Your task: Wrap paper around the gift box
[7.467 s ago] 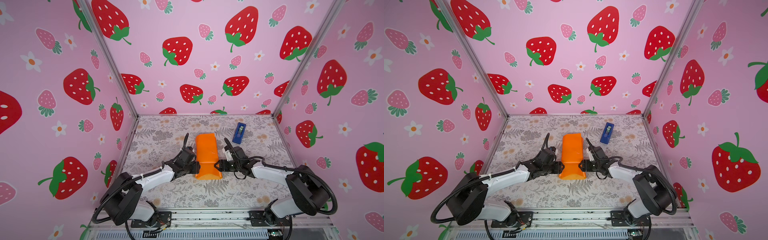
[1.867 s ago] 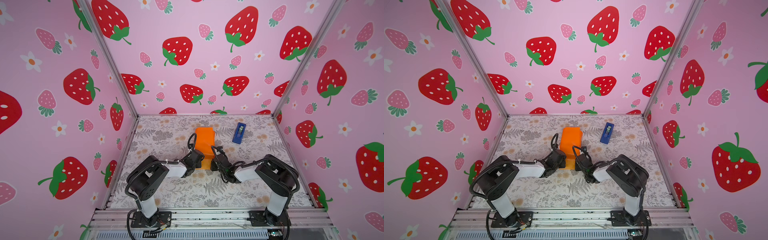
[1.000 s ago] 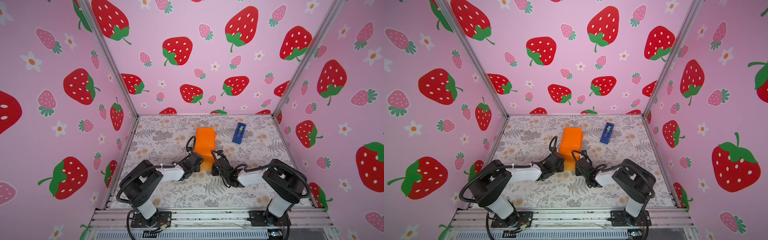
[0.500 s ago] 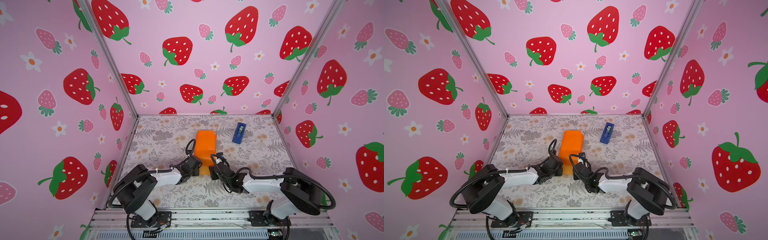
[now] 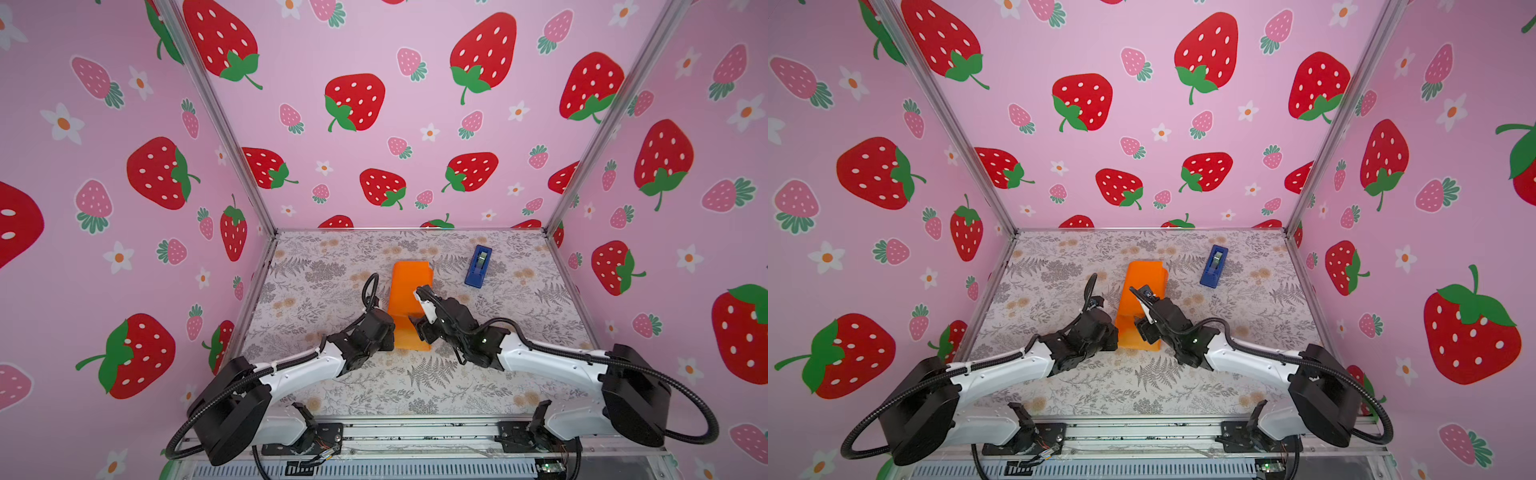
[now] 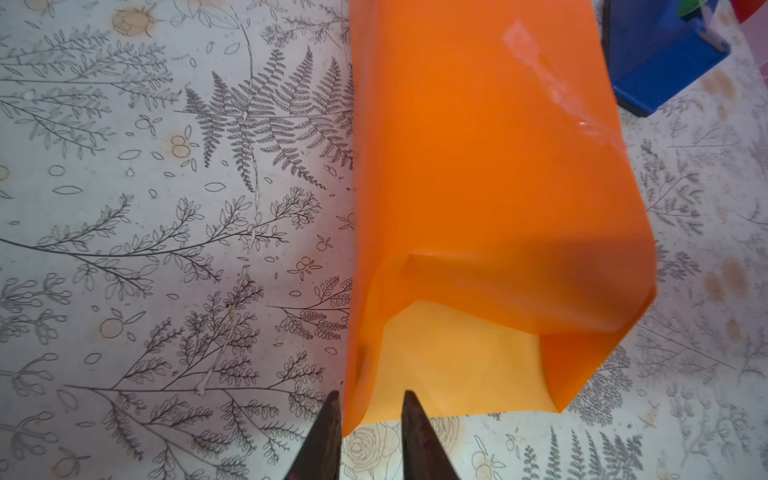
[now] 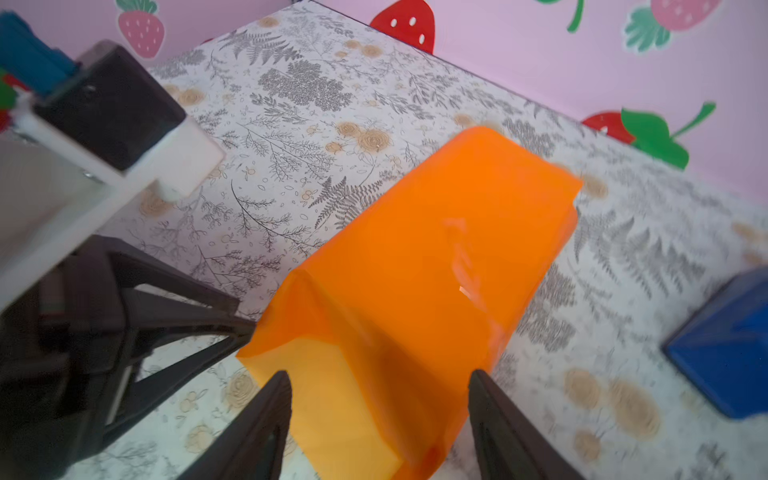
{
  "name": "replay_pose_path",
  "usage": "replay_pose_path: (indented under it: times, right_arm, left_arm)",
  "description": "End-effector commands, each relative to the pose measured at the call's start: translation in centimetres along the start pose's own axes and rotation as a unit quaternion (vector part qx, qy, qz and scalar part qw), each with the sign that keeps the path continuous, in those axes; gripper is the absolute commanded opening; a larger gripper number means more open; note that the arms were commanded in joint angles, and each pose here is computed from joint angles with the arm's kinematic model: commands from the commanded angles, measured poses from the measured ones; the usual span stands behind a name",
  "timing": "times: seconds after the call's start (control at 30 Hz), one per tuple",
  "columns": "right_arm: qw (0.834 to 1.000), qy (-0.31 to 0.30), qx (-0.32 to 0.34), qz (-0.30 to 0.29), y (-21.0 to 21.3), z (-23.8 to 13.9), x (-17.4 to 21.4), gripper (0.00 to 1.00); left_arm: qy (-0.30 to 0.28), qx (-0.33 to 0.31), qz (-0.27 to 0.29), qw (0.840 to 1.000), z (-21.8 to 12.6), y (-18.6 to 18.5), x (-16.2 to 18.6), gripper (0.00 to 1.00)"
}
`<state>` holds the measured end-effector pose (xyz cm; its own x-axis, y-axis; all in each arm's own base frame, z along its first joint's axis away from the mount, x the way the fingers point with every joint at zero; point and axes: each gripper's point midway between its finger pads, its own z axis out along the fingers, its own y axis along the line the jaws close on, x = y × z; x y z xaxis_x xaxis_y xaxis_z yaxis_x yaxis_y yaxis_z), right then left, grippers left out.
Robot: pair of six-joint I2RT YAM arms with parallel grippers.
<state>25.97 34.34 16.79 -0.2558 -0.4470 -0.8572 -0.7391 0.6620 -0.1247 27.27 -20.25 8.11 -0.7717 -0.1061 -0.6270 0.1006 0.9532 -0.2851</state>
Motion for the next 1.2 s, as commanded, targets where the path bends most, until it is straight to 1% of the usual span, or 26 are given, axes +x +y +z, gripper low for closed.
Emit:
replay_pose_path:
  times: [0.0,0.03,0.1,0.23,0.37,0.53,0.7,0.97,1.17]
  right_arm:
    - [0.98,0.042,-0.097,-0.169,2.0,1.2,1.3,0.67]
    - [0.974,0.05,-0.109,-0.193,2.2,1.6,1.6,0.66]
    - [0.964,0.062,-0.11,-0.233,1.7,2.6,1.5,0.66]
    - [0.952,0.078,-0.103,-0.279,0.3,4.0,1.4,0.66]
    - [0.934,0.091,-0.119,-0.324,0.0,4.6,2.3,0.66]
    - [0.928,0.105,-0.122,-0.335,-0.7,5.4,2.8,0.65]
    - [0.918,0.137,-0.137,-0.346,-0.8,6.1,4.6,0.64]
    - [0.916,0.152,-0.115,-0.354,-1.9,6.9,4.8,0.61]
    - [0.909,0.161,-0.092,-0.373,-2.6,6.8,5.5,0.62]
  left_arm:
    - [0.01,-0.003,-0.015,1.0,-0.7,1.2,-0.6,0.28]
    - [0.012,0.002,-0.025,1.0,-0.7,1.5,-0.8,0.28]
    - [0.016,0.018,-0.043,0.999,-0.6,1.9,-1.3,0.28]
    - [0.022,0.03,-0.058,0.998,-0.6,2.7,-2.0,0.27]
    - [0.024,0.03,-0.065,0.997,-0.5,3.5,-2.6,0.27]
    - [0.026,0.031,-0.069,0.997,-0.3,3.9,-3.0,0.27]
    - [0.032,0.035,-0.071,0.996,0.1,3.8,-3.2,0.27]
    - [0.035,0.031,-0.071,0.996,0.4,4.0,-3.5,0.26]
    - [0.035,0.037,-0.073,0.996,0.6,3.9,-3.8,0.26]
